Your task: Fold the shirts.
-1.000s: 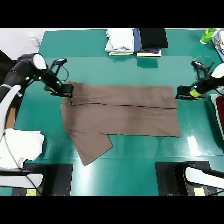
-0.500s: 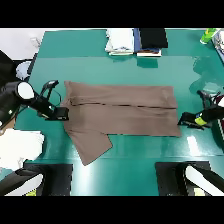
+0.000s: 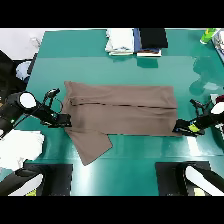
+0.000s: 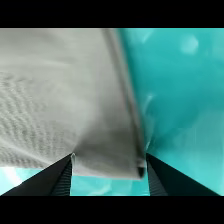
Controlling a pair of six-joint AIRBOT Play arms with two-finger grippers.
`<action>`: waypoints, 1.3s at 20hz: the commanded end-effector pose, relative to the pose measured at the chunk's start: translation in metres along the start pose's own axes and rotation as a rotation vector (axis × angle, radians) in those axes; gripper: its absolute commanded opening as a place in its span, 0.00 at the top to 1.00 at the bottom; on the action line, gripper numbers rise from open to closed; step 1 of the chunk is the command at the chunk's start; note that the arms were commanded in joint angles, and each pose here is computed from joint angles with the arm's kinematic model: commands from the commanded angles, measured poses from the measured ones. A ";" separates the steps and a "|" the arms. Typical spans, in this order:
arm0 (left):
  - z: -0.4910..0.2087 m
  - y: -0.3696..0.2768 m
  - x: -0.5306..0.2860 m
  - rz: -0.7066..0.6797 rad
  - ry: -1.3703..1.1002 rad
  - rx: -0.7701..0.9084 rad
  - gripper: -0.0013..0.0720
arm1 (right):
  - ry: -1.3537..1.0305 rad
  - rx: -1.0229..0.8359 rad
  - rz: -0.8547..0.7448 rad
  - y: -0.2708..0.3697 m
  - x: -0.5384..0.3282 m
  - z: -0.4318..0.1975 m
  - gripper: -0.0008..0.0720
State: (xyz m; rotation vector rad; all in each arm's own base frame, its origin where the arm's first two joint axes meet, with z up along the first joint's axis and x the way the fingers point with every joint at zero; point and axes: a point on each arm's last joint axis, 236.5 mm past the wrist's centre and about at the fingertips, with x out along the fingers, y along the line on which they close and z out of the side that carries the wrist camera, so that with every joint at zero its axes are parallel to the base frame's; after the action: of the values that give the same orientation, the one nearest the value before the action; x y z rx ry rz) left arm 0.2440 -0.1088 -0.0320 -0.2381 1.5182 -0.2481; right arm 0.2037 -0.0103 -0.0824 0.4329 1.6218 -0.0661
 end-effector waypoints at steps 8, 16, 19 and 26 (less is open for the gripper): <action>-0.025 0.002 0.007 0.010 0.083 0.006 0.41 | 0.003 -0.136 -0.012 0.028 0.010 -0.002 0.97; -0.072 -0.022 0.064 0.037 0.117 0.008 0.37 | -0.092 -0.151 -0.004 0.033 -0.008 0.006 0.97; -0.068 -0.022 0.065 0.040 0.101 0.006 0.37 | -0.090 -0.151 -0.003 0.033 -0.008 0.006 0.97; -0.062 -0.019 0.060 0.063 0.087 0.030 0.95 | -0.074 -0.156 -0.005 0.032 -0.009 0.000 0.97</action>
State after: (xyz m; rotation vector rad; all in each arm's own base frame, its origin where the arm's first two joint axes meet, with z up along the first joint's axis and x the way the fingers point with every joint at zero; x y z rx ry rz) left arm 0.1794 -0.1497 -0.0881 -0.1878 1.6177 -0.2396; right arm 0.2181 0.0168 -0.0684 0.3071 1.5324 0.0354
